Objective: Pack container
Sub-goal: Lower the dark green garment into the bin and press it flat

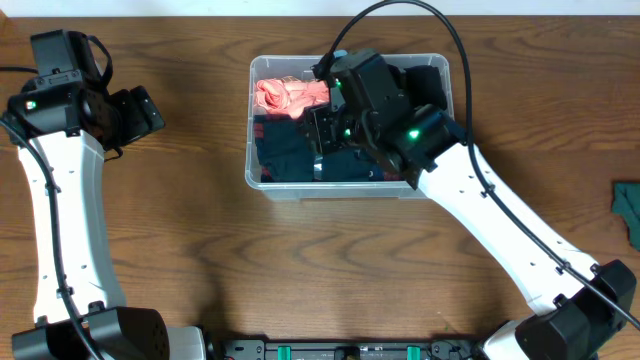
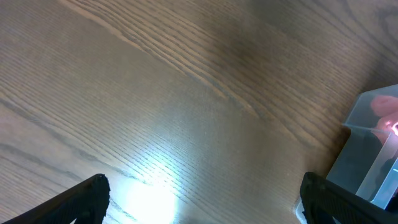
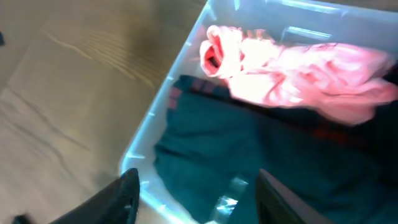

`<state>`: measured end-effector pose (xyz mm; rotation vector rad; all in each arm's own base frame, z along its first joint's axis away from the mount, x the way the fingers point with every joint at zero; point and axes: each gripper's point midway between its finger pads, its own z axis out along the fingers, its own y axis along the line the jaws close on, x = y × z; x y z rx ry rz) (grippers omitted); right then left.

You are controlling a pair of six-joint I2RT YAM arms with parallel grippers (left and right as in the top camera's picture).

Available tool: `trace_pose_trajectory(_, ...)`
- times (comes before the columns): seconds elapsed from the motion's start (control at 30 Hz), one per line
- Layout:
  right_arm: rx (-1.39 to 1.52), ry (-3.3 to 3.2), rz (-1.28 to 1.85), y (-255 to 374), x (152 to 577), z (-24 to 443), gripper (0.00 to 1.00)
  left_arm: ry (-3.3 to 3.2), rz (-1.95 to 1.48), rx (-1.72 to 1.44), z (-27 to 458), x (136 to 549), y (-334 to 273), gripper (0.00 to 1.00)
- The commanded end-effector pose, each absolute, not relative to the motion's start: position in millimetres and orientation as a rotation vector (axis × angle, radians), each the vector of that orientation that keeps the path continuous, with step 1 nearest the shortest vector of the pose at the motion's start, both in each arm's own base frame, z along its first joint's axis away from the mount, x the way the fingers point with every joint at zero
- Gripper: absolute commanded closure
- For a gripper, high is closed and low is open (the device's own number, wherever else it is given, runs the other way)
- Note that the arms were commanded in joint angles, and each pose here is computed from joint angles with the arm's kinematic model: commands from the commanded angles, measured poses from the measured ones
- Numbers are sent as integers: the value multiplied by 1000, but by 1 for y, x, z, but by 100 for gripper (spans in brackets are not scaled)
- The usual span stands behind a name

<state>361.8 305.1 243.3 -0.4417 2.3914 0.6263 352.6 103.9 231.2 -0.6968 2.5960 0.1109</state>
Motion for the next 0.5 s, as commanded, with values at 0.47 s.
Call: trace_pose_trajectory(0.47, -624, 2535, 436, 306, 367, 168, 99, 2593, 115, -723, 230, 352, 107, 2)
